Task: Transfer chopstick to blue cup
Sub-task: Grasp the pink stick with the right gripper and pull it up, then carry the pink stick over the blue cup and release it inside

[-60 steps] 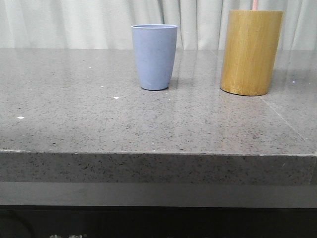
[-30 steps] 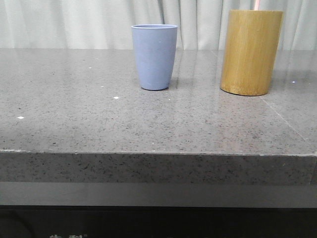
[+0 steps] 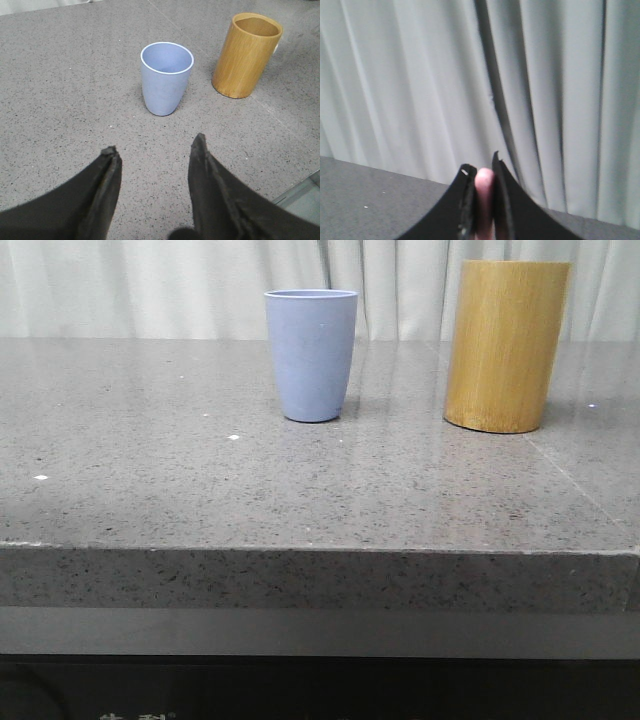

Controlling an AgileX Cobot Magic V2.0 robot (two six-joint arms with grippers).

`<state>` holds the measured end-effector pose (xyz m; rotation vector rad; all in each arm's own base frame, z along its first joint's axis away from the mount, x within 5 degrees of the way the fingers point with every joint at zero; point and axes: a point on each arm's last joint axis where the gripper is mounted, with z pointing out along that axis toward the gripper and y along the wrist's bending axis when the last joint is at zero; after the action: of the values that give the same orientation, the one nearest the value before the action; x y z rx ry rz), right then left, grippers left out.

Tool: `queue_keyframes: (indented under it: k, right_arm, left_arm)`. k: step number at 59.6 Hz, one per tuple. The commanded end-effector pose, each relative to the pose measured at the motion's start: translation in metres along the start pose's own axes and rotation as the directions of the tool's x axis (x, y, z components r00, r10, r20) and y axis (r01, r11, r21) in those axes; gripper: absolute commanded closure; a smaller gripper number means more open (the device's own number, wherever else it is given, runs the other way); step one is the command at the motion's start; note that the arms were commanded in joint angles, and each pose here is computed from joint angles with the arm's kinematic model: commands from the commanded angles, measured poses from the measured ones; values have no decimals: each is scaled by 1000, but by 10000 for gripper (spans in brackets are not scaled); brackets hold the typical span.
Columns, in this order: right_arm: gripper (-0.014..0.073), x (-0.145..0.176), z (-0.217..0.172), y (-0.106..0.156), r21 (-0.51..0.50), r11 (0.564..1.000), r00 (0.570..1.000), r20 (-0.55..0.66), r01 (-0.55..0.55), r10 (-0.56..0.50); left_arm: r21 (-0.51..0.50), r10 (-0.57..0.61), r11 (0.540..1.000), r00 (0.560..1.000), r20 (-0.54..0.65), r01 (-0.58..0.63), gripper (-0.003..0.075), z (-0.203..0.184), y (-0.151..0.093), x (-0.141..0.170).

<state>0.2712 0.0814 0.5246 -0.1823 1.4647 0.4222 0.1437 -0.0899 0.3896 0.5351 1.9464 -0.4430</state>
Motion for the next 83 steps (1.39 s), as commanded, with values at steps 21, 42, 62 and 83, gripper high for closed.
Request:
queue_keyframes:
  k: [21,42,62,83]
  right_arm:
    - [664,10,28,68,-161,984,989,140,71,-49]
    - [664,72,81,71,-155,978,991,5,136,-137]
    - [658,114,110,70,-157,978,984,-95,134,-150]
    - [226,115,109,71,-166,977,982,-112,133,-153]
  left_arm:
    - [8,-10,1000,994,107,9,405,-7,-2,-14]
    - [8,-10,1000,994,107,9,405,-7,-2,-14]
    - [8,-10,1000,994,106,9,405,-7,-2,-14]
    - [8,-10,1000,994,106,9,405,-7,-2,-14]
